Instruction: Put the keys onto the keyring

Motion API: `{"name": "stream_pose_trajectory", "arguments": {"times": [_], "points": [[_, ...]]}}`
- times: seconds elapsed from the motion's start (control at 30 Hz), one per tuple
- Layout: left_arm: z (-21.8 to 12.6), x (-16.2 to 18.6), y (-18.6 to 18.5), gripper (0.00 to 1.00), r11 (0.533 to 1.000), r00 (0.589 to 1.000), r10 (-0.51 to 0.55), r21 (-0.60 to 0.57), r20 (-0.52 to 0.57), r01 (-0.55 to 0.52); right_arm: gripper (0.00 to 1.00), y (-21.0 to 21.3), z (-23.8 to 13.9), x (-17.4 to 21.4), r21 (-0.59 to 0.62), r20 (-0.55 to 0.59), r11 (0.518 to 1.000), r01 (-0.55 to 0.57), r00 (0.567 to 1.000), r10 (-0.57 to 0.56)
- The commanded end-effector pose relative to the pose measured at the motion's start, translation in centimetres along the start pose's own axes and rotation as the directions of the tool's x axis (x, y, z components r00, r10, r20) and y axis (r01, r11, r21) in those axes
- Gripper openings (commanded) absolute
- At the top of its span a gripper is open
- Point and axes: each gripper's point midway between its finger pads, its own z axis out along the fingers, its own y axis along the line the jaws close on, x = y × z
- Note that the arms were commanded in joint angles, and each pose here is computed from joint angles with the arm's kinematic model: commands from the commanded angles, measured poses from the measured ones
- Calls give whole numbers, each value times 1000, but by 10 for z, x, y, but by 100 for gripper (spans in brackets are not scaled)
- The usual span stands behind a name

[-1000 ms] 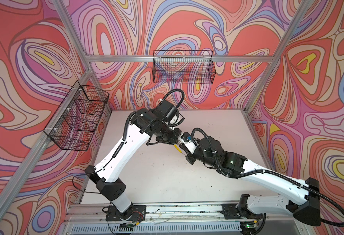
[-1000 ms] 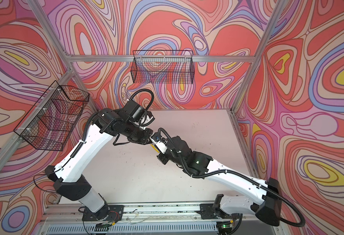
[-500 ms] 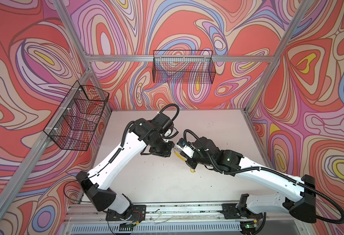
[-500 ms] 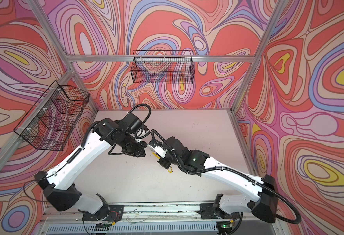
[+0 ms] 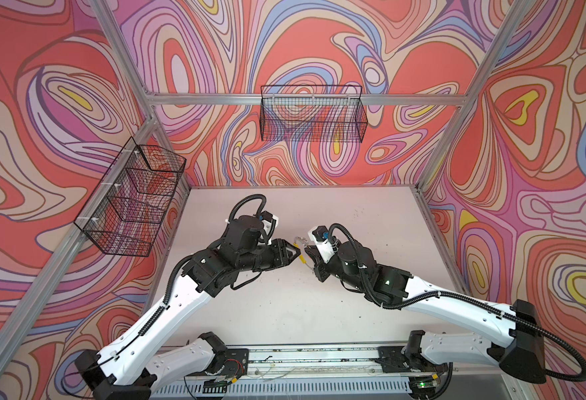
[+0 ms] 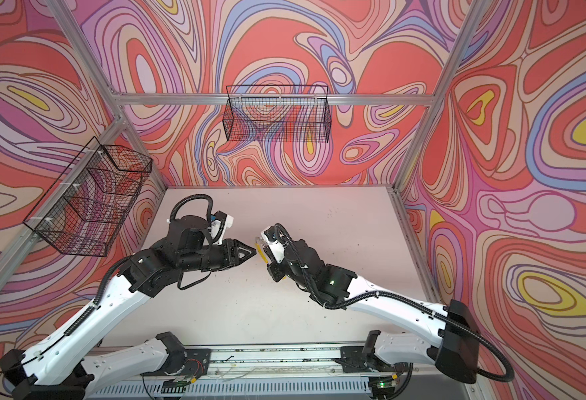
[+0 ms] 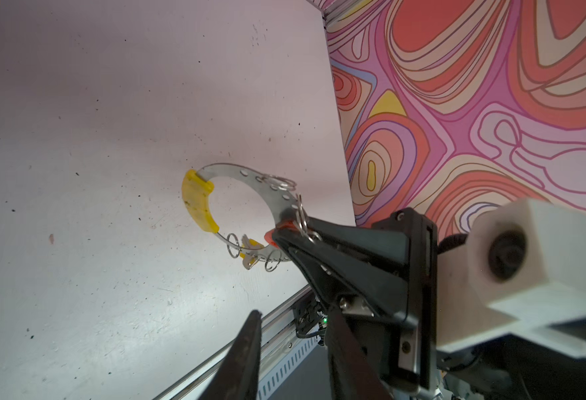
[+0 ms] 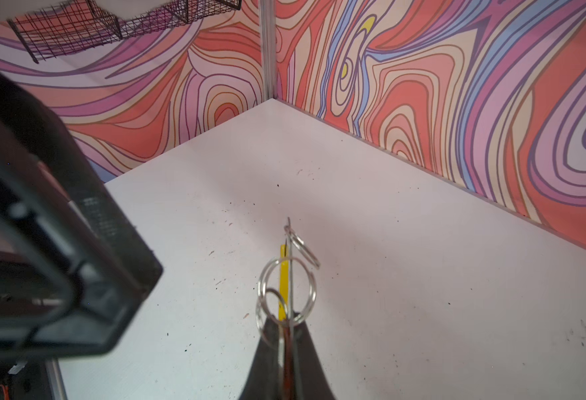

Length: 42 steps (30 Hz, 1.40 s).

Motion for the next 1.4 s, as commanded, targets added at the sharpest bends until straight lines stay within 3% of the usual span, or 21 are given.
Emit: {"name": "stream_pose_trajectory", "arguments": {"times": [0.0,0.3,0.67,1.37], "points": [[3,-17,-19,34,996,998,-26,83,54,21,0,-4,-3,-19,65,94,998,24,995,-30],[6,-26,-15,33,1000,998,15,6,59,-15,0,5,-4,-18,62,109,996,60,992,-66],[12,-28,-21,23,1000,1000,6,21,30,-7,0,9,-7,-22,55,125,996,71,989,-77],[11,-29,-23,20,1000,999,18,24,31,-19,0,13,-7,-23,35,135,997,71,988,-75]]}}
